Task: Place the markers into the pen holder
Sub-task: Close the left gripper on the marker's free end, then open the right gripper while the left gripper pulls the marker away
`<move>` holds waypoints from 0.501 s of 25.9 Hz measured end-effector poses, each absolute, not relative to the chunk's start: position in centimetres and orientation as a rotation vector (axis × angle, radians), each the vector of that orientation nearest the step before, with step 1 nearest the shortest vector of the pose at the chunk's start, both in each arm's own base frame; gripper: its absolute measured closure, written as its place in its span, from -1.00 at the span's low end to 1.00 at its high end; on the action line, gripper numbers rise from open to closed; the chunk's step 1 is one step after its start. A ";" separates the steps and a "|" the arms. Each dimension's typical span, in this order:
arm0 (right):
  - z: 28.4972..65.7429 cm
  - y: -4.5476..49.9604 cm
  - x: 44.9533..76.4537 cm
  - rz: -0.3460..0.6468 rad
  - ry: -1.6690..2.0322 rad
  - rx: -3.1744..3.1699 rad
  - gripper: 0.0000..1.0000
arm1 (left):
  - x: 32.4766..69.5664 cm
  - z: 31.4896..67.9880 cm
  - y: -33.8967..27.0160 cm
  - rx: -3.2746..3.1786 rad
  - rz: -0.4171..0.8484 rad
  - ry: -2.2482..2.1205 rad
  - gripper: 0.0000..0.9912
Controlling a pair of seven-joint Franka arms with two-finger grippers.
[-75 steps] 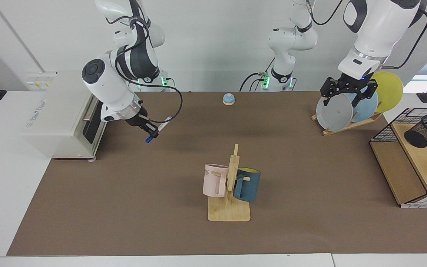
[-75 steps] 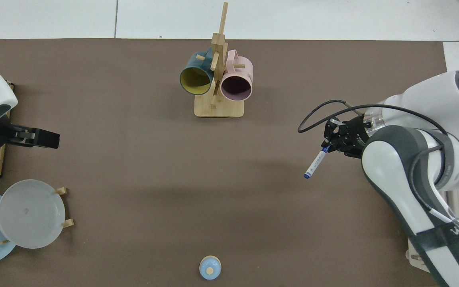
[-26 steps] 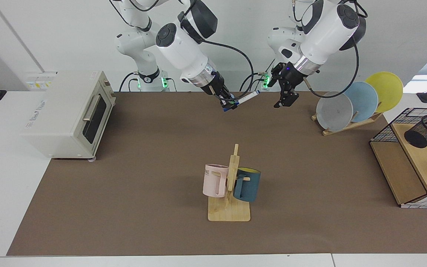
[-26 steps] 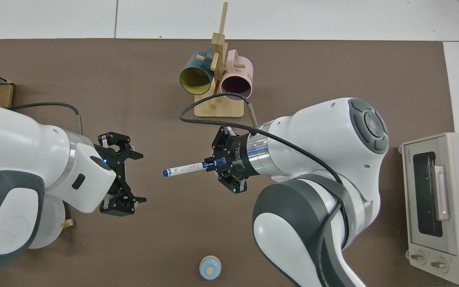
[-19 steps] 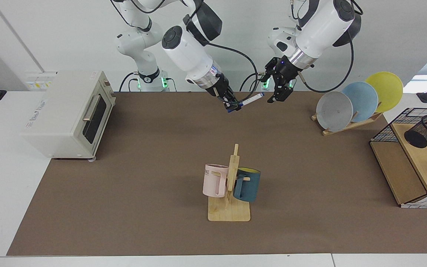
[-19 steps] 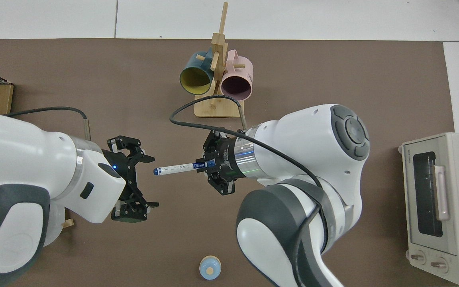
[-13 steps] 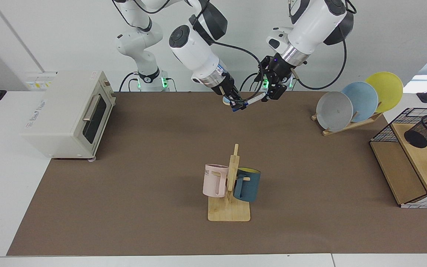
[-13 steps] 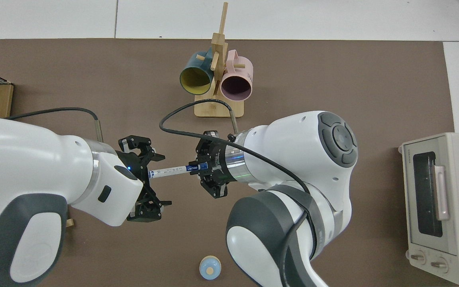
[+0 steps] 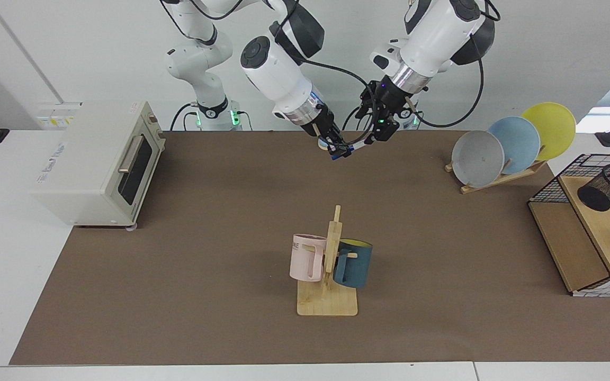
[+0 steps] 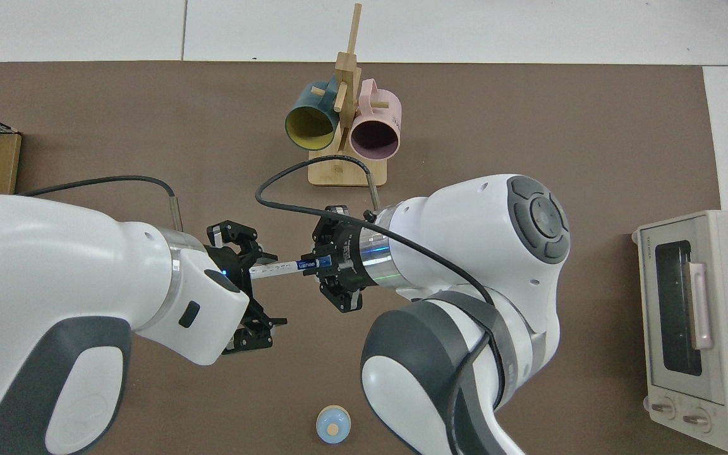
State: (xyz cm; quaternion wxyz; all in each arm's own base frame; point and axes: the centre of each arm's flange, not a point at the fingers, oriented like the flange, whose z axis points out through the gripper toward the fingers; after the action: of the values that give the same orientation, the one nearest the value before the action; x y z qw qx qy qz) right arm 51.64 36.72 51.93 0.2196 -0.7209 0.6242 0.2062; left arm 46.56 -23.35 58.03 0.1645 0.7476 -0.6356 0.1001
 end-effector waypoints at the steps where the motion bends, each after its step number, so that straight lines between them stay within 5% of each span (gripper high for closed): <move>1: 51.9 36.7 51.6 0.571 1.727 -1.996 0.67 | 46.6 58.1 -23.4 2.131 0.288 -1.814 -0.64; 10: 51.5 37.4 51.0 0.587 1.720 -2.017 0.67 | 47.2 58.3 -22.9 2.170 0.320 -1.874 0.57; 13: 51.5 37.4 51.0 0.586 1.720 -2.016 0.67 | 47.1 58.2 -22.8 2.176 0.307 -1.902 0.59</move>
State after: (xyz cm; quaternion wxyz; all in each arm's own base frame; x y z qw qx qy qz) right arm 51.01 37.40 51.50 0.2121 -0.7258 0.6195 0.2109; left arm 47.14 -22.84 58.17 0.1171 0.7436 -0.6499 0.1048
